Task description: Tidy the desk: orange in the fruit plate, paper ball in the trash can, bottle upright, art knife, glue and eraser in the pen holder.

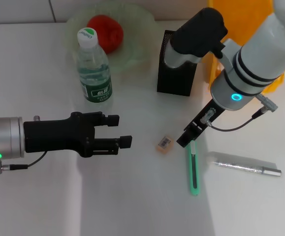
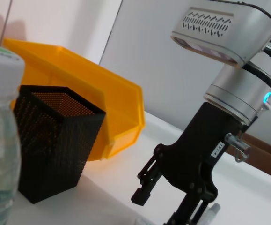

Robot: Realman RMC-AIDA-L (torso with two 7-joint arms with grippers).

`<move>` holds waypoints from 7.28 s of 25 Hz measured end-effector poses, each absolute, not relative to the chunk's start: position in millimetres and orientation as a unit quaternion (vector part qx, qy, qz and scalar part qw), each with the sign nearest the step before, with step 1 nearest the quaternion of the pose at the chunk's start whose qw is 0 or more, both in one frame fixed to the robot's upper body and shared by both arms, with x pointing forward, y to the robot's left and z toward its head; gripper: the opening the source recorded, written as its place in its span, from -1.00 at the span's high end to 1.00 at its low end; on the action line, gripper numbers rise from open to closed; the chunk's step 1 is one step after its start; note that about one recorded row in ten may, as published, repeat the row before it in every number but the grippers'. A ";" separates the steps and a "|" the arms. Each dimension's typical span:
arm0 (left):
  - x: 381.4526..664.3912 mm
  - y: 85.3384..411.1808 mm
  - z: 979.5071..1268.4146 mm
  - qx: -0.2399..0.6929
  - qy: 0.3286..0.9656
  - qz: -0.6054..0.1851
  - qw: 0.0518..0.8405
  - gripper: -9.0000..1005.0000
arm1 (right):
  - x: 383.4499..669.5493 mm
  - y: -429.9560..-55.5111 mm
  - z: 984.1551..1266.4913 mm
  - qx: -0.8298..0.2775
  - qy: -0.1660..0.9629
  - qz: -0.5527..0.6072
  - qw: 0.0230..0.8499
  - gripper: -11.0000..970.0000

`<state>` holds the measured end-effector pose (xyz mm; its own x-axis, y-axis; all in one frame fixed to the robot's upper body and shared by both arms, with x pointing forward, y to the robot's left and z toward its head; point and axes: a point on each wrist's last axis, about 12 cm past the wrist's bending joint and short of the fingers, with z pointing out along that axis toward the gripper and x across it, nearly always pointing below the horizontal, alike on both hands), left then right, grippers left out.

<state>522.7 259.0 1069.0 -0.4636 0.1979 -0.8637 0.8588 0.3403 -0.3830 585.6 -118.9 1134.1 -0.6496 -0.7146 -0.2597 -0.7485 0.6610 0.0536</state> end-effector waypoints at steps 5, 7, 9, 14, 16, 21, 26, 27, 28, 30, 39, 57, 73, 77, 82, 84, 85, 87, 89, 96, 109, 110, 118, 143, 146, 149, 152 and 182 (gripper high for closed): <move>523.7 257.5 1067.4 0.361 0.732 -0.440 0.374 -0.56 | 585.7 -111.9 1127.0 -0.407 0.904 0.079 0.101 -0.40; 523.8 257.2 1067.1 0.361 0.732 -0.439 0.374 -0.56 | 585.9 -112.1 1125.8 -0.405 0.905 0.080 0.101 -0.40; 524.1 257.2 1066.8 0.361 0.733 -0.438 0.375 -0.56 | 585.8 -112.3 1125.4 -0.405 0.905 0.080 0.100 -0.39; 524.3 256.8 1066.5 0.360 0.734 -0.437 0.375 -0.56 | 585.1 -112.9 1125.0 -0.401 0.908 0.080 0.096 -0.22; 524.4 256.2 1066.5 0.360 0.733 -0.437 0.376 -0.56 | 584.5 -113.9 1123.8 -0.399 0.908 0.081 0.095 -0.11; 524.8 255.3 1066.6 0.361 0.733 -0.437 0.375 -0.56 | 584.6 -114.6 1122.9 -0.397 0.909 0.081 0.096 0.10; 524.8 254.9 1066.6 0.362 0.733 -0.438 0.375 -0.56 | 584.8 -114.4 1123.0 -0.396 0.909 0.081 0.097 0.10; 524.8 254.9 1066.6 0.362 0.733 -0.438 0.375 -0.56 | 584.8 -114.4 1123.0 -0.396 0.909 0.081 0.097 0.10; 524.8 254.9 1066.6 0.362 0.733 -0.438 0.375 -0.56 | 584.8 -114.4 1123.0 -0.396 0.909 0.081 0.097 0.10; 524.9 255.0 1066.6 0.362 0.733 -0.438 0.375 -0.56 | 584.9 -114.4 1123.0 -0.396 0.909 0.081 0.097 0.11; 525.8 252.6 1064.1 0.359 0.737 -0.432 0.376 -0.56 | 584.5 -113.2 1123.3 -0.394 0.910 0.089 0.098 0.31; 524.1 253.1 1061.6 0.359 0.738 -0.427 0.379 -0.56 | 583.1 -114.6 1119.0 -0.384 0.913 0.101 0.089 0.52; 524.8 254.1 1060.4 0.354 0.742 -0.422 0.381 -0.56 | 581.5 -116.0 1118.3 -0.381 0.912 0.115 0.102 0.59; 524.4 254.1 1059.5 0.353 0.743 -0.423 0.380 -0.56 | 578.9 -118.5 1125.7 -0.382 0.908 0.123 0.119 0.57; 524.9 253.7 1060.2 0.353 0.742 -0.425 0.380 -0.56 | 576.4 -129.7 1152.9 -0.369 0.902 0.149 0.168 0.55; 525.0 253.6 1060.3 0.353 0.742 -0.425 0.380 -0.56 | 574.9 -138.9 1167.6 -0.357 0.899 0.158 0.198 0.54; 525.1 253.4 1060.5 0.353 0.741 -0.425 0.380 -0.56 | 573.9 -144.3 1175.2 -0.350 0.897 0.162 0.216 0.53; 525.4 253.1 1060.8 0.354 0.741 -0.426 0.380 -0.56 | 571.9 -155.2 1191.2 -0.336 0.891 0.169 0.255 0.52; 526.0 252.6 1061.2 0.354 0.741 -0.426 0.380 -0.56 | 568.3 -169.0 1208.5 -0.321 0.879 0.187 0.299 0.51; 527.5 251.3 1062.6 0.355 0.739 -0.428 0.380 -0.56 | 574.0 -232.7 1238.2 -0.251 0.767 0.322 0.495 0.48; 527.0 252.3 1062.0 0.350 0.741 -0.428 0.381 -0.56 | 616.4 -267.4 1156.0 -0.111 0.666 0.412 0.611 0.42; 527.0 252.3 1062.0 0.350 0.741 -0.428 0.381 -0.56 | 618.4 -264.6 1150.6 -0.109 0.668 0.410 0.611 0.41; 527.0 252.9 1061.6 0.350 0.742 -0.425 0.383 -0.56 | 632.4 -242.1 1134.5 -0.123 0.684 0.385 0.607 0.37; 527.7 261.5 1064.3 0.339 0.744 -0.424 0.390 -0.56 | 597.9 -246.8 1205.7 -0.278 0.709 0.390 0.518 -0.22; 526.5 264.8 1064.5 0.335 0.745 -0.423 0.392 -0.56 | 589.3 -234.2 1244.5 -0.358 0.776 0.326 0.404 -0.35; 526.2 267.2 1065.3 0.335 0.745 -0.423 0.392 -0.56 | 587.6 -224.9 1258.8 -0.380 0.807 0.292 0.345 -0.35; 526.1 268.9 1065.3 0.334 0.746 -0.422 0.392 -0.56 | 589.5 -212.0 1267.3 -0.399 0.831 0.271 0.275 -0.35; 523.6 275.3 1061.5 0.332 0.754 -0.411 0.390 -0.56 | 601.1 -94.4 1152.5 -0.495 0.854 0.134 0.085 -0.32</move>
